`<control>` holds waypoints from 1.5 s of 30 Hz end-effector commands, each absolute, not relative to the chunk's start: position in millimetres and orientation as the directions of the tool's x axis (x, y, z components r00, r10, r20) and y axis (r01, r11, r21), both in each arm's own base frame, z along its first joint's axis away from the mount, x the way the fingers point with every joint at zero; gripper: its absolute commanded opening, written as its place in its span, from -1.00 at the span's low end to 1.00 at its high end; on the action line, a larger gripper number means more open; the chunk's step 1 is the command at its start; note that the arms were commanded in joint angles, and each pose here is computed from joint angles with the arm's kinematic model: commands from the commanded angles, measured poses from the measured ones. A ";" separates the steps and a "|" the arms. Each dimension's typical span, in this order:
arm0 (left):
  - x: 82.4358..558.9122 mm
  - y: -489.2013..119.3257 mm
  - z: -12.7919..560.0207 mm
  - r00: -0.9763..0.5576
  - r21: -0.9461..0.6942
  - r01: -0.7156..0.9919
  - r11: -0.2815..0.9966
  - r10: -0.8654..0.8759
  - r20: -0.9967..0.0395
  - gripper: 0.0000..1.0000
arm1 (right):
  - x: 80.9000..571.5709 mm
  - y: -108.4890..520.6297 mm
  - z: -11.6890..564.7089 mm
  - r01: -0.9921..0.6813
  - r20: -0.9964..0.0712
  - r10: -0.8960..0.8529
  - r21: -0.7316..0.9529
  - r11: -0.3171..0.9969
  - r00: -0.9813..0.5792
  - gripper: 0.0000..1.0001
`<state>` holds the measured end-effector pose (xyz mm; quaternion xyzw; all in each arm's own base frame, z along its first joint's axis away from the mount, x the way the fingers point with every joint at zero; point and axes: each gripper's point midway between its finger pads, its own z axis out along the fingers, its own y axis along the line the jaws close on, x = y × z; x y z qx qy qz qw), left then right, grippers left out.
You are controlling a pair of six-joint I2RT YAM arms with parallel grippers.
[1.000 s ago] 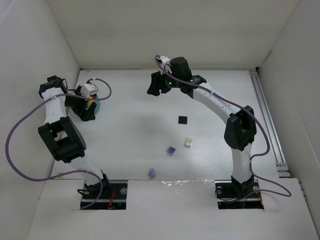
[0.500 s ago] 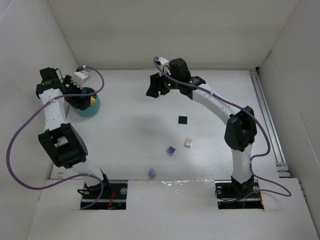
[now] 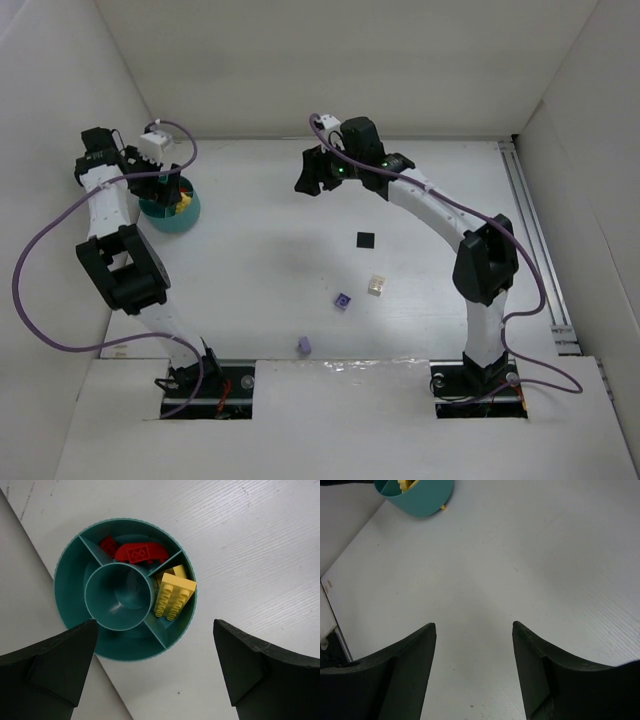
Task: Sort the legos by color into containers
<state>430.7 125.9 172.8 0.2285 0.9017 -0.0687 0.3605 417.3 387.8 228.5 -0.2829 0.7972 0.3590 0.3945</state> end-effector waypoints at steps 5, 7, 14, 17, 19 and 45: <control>413.6 117.7 180.7 -0.655 -0.017 0.399 0.917 0.272 -0.705 1.00 | 414.8 388.4 264.4 -0.764 -0.883 -0.132 0.304 0.569 -0.450 0.36; 406.2 116.1 174.4 -0.675 -0.031 0.387 0.922 0.260 -0.690 1.00 | 414.8 388.4 264.4 -0.764 -0.883 -0.132 0.304 0.569 -0.450 0.36; 387.1 111.8 181.4 -0.665 -0.021 0.317 0.948 0.207 -0.718 1.00 | 413.4 389.2 264.7 -0.768 -0.883 -0.134 0.307 0.561 -0.451 0.36; 382.3 110.7 178.3 -0.671 -0.024 0.303 0.953 0.196 -0.715 1.00 | 413.9 391.4 264.0 -0.773 -0.882 -0.135 0.311 0.554 -0.451 0.36; 384.2 111.2 179.5 -0.668 -0.025 0.295 0.955 0.187 -0.720 1.00 | 413.9 391.4 264.0 -0.773 -0.882 -0.135 0.311 0.554 -0.451 0.36; 379.2 102.8 140.9 -0.736 -0.091 0.263 0.960 0.140 -0.662 1.00 | 411.5 387.9 265.5 -0.768 -0.883 -0.134 0.307 0.561 -0.451 0.36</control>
